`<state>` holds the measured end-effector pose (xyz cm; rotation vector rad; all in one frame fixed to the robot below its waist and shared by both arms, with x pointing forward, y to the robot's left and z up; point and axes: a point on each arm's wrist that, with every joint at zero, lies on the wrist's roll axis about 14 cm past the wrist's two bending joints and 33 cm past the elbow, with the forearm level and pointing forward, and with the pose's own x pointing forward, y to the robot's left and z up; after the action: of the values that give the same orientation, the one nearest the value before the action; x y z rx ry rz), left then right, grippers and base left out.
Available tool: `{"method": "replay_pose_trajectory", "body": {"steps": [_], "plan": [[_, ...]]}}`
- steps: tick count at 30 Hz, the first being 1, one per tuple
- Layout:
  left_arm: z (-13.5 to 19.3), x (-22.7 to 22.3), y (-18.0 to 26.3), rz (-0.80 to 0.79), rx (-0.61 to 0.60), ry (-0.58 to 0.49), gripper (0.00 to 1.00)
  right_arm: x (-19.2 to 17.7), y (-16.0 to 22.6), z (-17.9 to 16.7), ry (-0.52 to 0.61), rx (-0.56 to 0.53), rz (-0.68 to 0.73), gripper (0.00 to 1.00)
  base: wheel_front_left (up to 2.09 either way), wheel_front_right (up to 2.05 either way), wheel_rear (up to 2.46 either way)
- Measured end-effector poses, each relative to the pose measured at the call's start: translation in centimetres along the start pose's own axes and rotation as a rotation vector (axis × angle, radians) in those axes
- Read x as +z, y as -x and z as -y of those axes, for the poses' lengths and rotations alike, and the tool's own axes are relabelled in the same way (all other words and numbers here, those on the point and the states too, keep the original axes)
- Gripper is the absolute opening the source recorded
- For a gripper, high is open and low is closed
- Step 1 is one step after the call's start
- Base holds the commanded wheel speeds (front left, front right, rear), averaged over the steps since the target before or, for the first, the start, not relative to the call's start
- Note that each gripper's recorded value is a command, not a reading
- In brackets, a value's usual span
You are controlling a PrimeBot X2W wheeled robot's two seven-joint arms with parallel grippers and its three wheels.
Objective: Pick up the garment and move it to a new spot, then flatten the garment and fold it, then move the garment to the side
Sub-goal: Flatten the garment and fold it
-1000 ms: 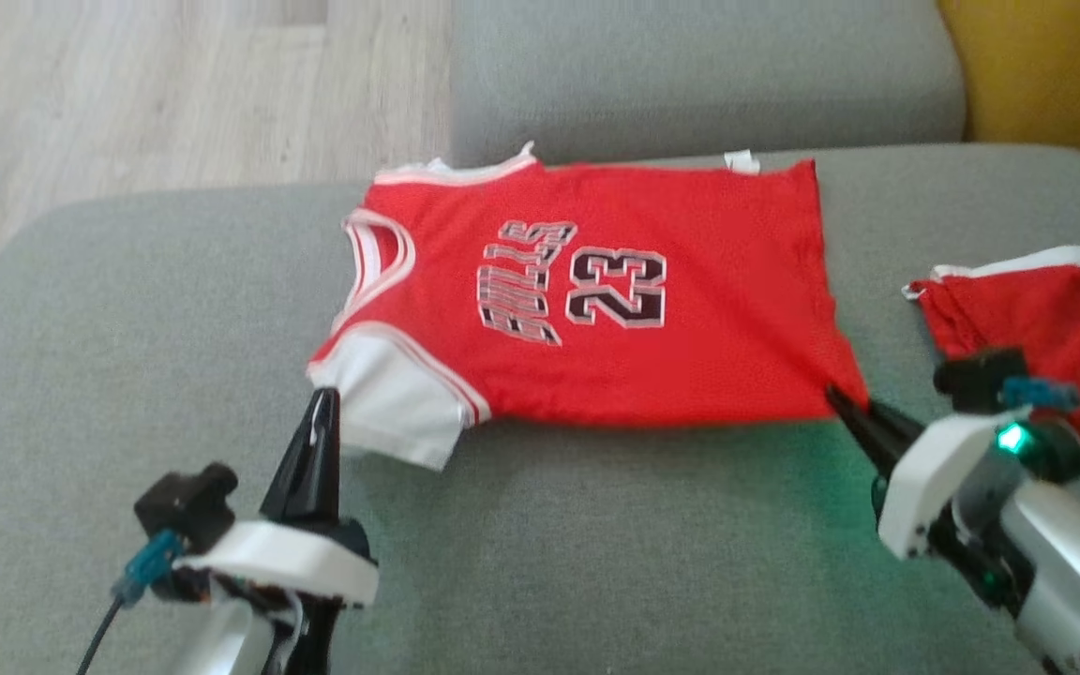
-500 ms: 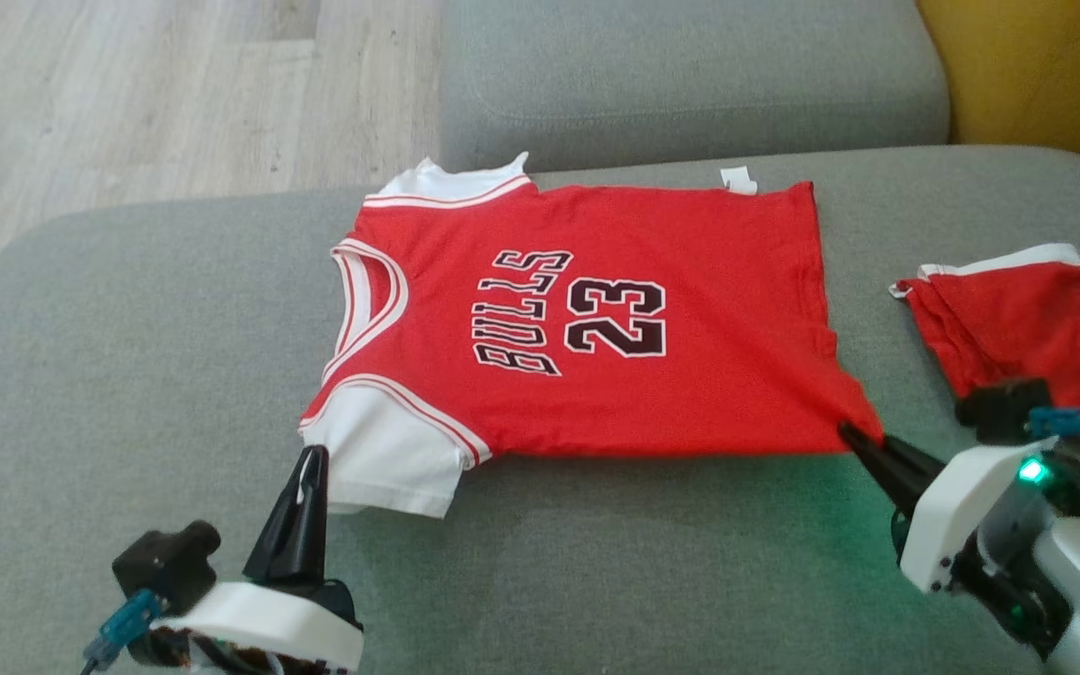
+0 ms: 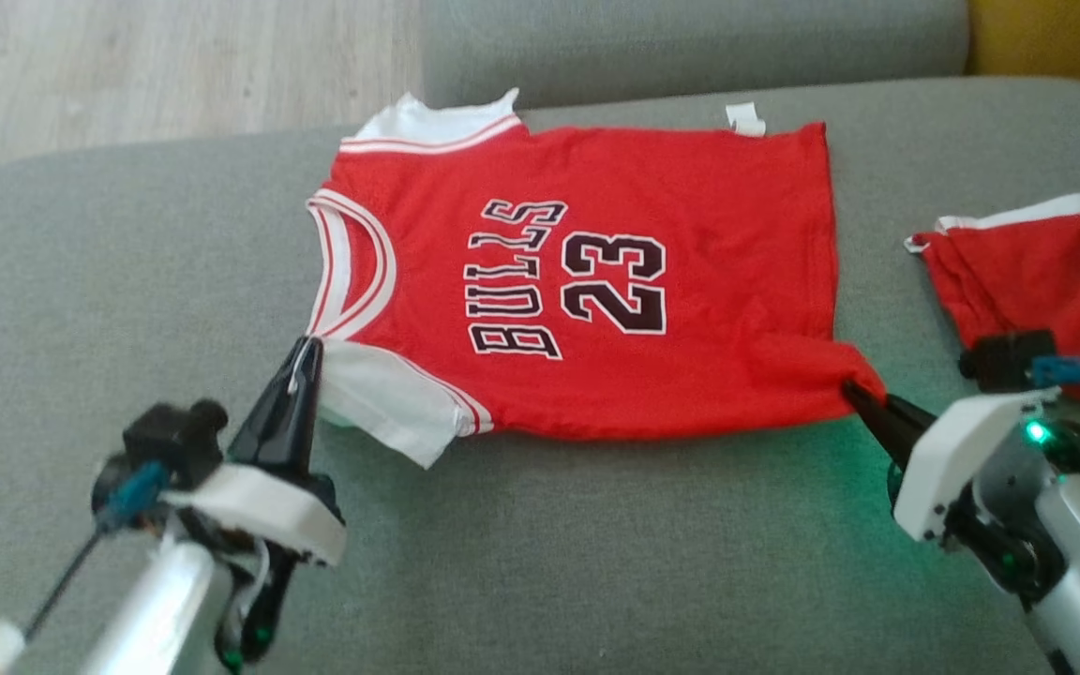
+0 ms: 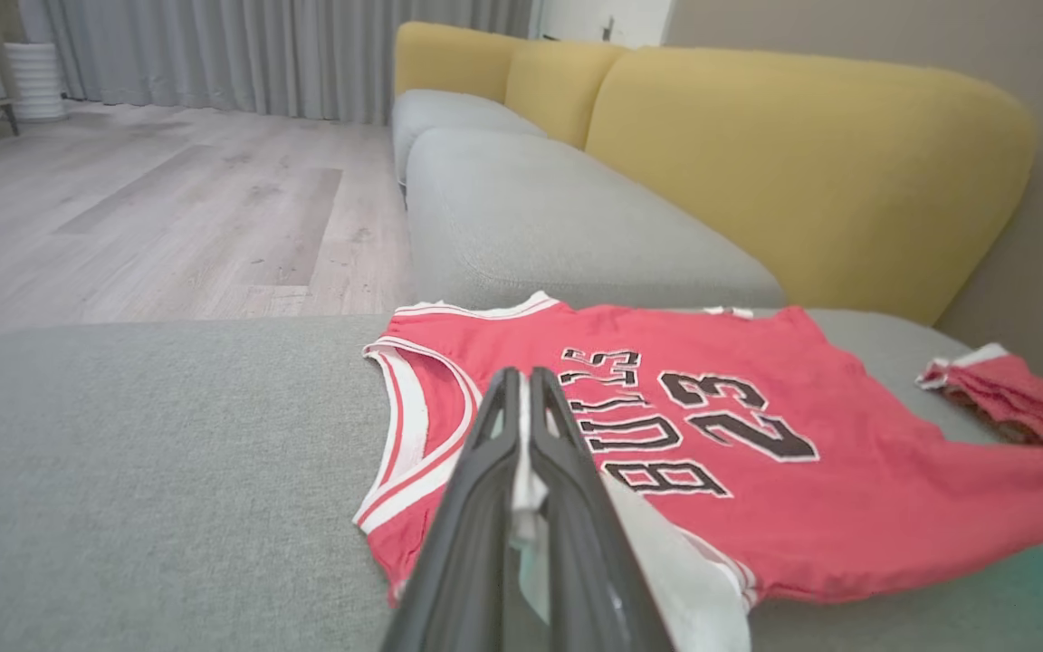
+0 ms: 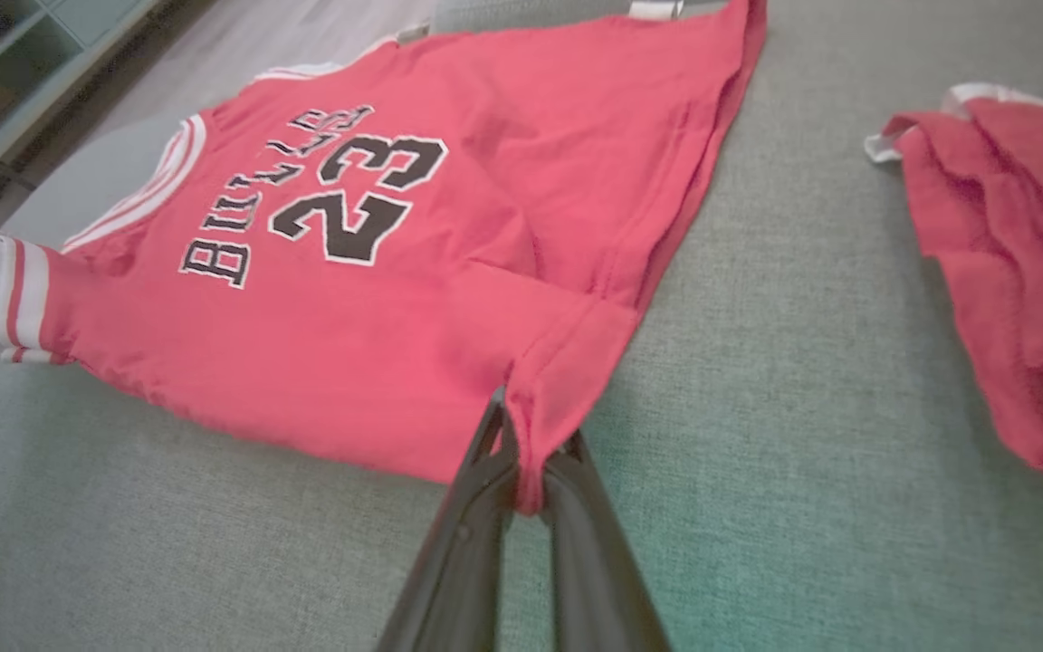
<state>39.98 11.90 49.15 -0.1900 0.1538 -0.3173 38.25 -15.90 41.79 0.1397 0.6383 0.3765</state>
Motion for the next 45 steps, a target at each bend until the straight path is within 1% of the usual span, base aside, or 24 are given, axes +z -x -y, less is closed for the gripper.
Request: {"method": "replay_pose_trajectory", "body": {"steps": [3,5,17,20,26,27,28,29,31,33,38,41,43,45], "plan": [[-1.0,-0.8,-1.3,-0.06,-0.008,-0.067,0.0,0.1,-0.9,0.2,0.004,-0.007,-0.038,0.0,0.0,0.0,0.0],[-2.2,-0.7,-2.9,-0.092,-0.008,-0.129,0.0,1.2,-1.9,0.6,-0.017,-0.016,-0.047,0.0,0.0,0.0,0.0],[-4.8,1.0,-9.5,-0.139,-0.013,-0.279,0.0,2.9,-5.0,2.1,-0.06,-0.051,-0.128,0.0,0.0,0.0,0.0],[-4.8,1.0,-10.8,-0.154,-0.031,-0.353,0.0,3.3,-5.6,2.3,-0.067,-0.057,-0.133,0.0,0.0,0.0,0.0],[-5.1,0.5,-12.6,-0.182,-0.033,-0.38,0.0,3.6,-6.4,3.2,-0.075,-0.079,-0.14,0.0,0.0,0.0,0.0],[-5.0,0.5,-13.0,-0.183,-0.036,-0.378,0.22,3.9,-6.6,3.5,-0.069,-0.088,-0.131,0.0,0.0,0.0,0.0],[-4.9,0.5,-13.3,-0.176,-0.038,-0.375,1.0,4.3,-6.8,3.9,-0.062,-0.1,-0.111,0.4,0.0,0.0,0.0],[-4.6,0.9,-13.7,-0.154,-0.042,-0.369,1.0,4.9,-7.0,4.3,-0.057,-0.114,-0.083,1.0,0.0,0.0,0.0],[-3.9,2.0,-14.5,-0.101,-0.052,-0.363,1.0,6.2,-7.3,4.9,-0.041,-0.133,-0.037,1.0,0.0,0.0,0.0],[-3.4,3.7,-15.0,-0.03,-0.052,-0.358,1.0,8.1,-7.4,5.0,-0.015,-0.142,0.048,1.0,0.0,0.0,0.0],[-3.1,7.5,-14.8,0.108,-0.015,-0.33,1.0,13.6,-6.1,3.8,0.083,-0.132,0.339,1.0,0.0,0.0,0.0],[-2.6,10.3,-13.8,0.21,0.008,-0.256,1.0,16.5,-4.3,2.4,0.135,-0.108,0.522,1.0,0.0,0.0,0.0],[-2.1,12.5,-12.6,0.299,0.02,-0.221,1.0,17.4,-3.0,1.6,0.177,-0.1,0.61,1.0,0.0,0.0,0.0],[-1.7,14.1,-10.9,0.377,0.031,-0.211,1.0,17.4,-1.8,1.3,0.174,-0.104,0.671,1.0,0.0,0.0,0.0]]}}
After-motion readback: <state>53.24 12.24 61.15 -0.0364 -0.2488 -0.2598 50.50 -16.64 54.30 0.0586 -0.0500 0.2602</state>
